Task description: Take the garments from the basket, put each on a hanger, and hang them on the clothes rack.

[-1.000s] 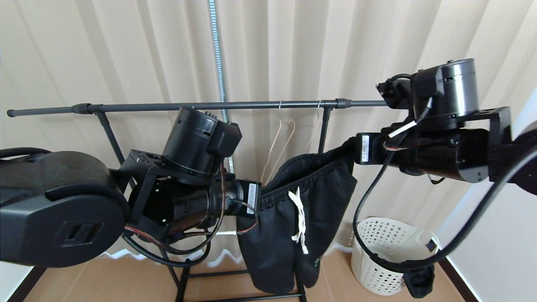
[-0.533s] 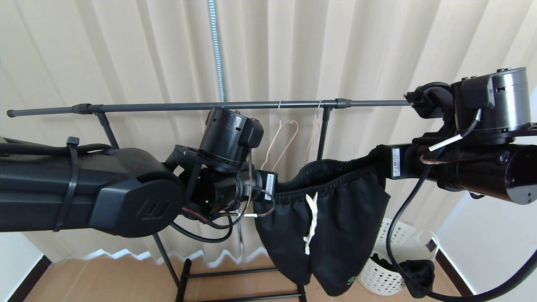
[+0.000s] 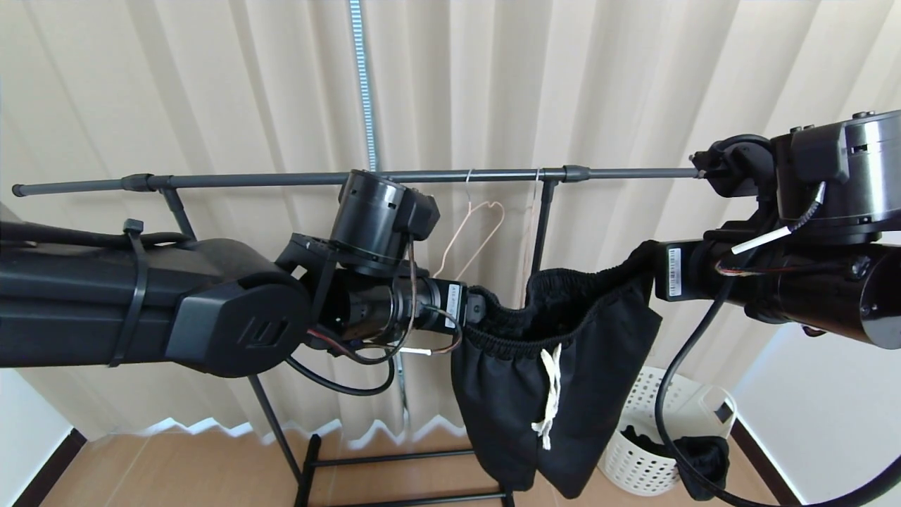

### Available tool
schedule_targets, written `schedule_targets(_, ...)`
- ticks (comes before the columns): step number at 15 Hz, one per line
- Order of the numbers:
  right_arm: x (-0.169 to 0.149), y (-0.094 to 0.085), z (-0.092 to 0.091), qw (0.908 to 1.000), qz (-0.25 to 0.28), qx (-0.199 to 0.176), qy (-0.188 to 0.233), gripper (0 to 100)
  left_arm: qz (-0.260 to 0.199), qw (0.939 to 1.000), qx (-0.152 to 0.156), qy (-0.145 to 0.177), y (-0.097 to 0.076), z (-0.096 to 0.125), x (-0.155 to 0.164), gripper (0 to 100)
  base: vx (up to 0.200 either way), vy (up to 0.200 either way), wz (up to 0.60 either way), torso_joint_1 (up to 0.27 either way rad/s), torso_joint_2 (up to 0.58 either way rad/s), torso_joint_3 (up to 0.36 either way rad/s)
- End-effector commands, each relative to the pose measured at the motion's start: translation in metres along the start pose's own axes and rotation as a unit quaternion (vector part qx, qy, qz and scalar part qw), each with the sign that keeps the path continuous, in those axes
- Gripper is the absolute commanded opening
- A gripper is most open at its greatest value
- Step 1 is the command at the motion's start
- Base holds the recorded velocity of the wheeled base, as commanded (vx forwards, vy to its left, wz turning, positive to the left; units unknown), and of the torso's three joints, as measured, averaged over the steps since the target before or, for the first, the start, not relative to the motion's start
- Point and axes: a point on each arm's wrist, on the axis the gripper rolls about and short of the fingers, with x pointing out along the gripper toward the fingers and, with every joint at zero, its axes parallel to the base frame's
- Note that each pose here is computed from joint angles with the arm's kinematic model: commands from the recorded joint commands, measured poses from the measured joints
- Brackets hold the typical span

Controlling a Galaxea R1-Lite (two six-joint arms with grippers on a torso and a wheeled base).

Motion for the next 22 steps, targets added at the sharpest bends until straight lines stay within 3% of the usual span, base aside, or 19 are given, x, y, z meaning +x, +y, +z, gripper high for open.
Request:
schedule_targets(1, 0.013, 0.001, -0.004, 0.9997, -0.019, -0.005, 0.012, 0, -0.03, 0.9995, -0.011, -0.002, 0.011, 0.007, -0.006, 100, 0.0, 0.0, 0.0, 0.0, 0.0, 0.0)
schedule_targets(5, 0.03, 0.003, -0.009, 0.9984, -0.055, -0.011, 0.01, 0, -0.138, 0.989, -0.051, 0.014, 0.032, 0.012, -0.022, 100, 0.0, 0.0, 0.0, 0.0, 0.0, 0.0)
schedule_targets(8, 0.037, 0.005, -0.012, 0.9981, -0.057, -0.016, 0.015, 0, -0.179, 0.9815, -0.064, 0.022, 0.044, 0.012, -0.031, 100, 0.0, 0.0, 0.0, 0.0, 0.0, 0.0)
schedule_targets(13, 0.037, 0.005, -0.012, 0.9981, -0.057, -0.015, 0.015, 0, -0.227, 0.9714, -0.056, 0.039, 0.046, 0.0, -0.042, 100, 0.0, 0.0, 0.0, 0.0, 0.0, 0.0)
schedule_targets(18, 0.034, 0.004, -0.01, 0.9983, -0.056, -0.013, 0.011, 0, -0.222, 0.9735, -0.043, 0.034, 0.049, 0.0, -0.042, 100, 0.0, 0.0, 0.0, 0.0, 0.0, 0.0)
schedule_targets(22, 0.035, 0.0, -0.009, 0.998, -0.061, -0.01, 0.01, 0, -0.176, 0.984, -0.029, 0.0, 0.065, 0.015, -0.037, 100, 0.0, 0.0, 0.0, 0.0, 0.0, 0.0)
